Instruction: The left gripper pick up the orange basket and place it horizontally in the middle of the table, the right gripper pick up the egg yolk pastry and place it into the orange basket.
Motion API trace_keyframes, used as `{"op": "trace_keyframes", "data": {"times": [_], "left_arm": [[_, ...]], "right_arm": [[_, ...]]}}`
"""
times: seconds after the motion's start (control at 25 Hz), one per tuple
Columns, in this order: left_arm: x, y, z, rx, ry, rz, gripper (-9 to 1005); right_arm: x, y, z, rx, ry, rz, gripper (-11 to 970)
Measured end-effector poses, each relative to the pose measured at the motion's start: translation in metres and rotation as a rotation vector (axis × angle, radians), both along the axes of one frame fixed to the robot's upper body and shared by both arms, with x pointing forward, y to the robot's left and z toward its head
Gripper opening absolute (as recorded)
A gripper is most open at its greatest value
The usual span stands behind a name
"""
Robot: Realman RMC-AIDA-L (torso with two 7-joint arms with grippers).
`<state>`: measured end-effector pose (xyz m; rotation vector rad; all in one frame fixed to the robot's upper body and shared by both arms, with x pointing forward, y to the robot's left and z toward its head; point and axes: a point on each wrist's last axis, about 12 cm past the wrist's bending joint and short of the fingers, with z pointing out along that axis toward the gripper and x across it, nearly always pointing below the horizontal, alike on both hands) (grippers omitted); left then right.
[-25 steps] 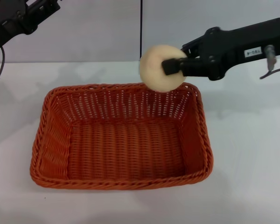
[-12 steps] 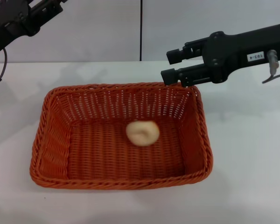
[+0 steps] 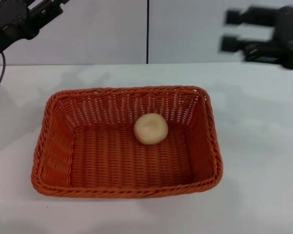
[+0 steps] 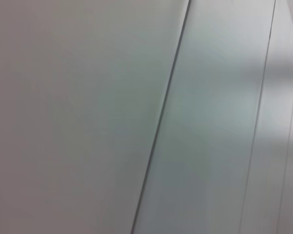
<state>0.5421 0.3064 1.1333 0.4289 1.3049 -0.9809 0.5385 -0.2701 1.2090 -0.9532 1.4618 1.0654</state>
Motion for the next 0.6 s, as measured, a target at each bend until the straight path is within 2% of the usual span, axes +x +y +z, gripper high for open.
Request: {"op": "trace_keyframes", "data": {"times": [0.24,0.44,0.6], "left_arm": [[-0.002,0.006,0.000,-0.029,-0.021,0.048,713],[-0.006,0.013,-0.011,-0.107,-0.061,0.165,713],[-0.012,0.014,-0.022,-0.144,-0.104,0.267,713]], "right_arm": [[-0.031,-0.053,-0.029,0.222,-0.161,-0.231,682],[-0.054,-0.090,-0.072,0.356,-0.243,-0.521,682],[-0.072,-0.109,-0.098,0.407,-0.297,-0.736,682]]}}
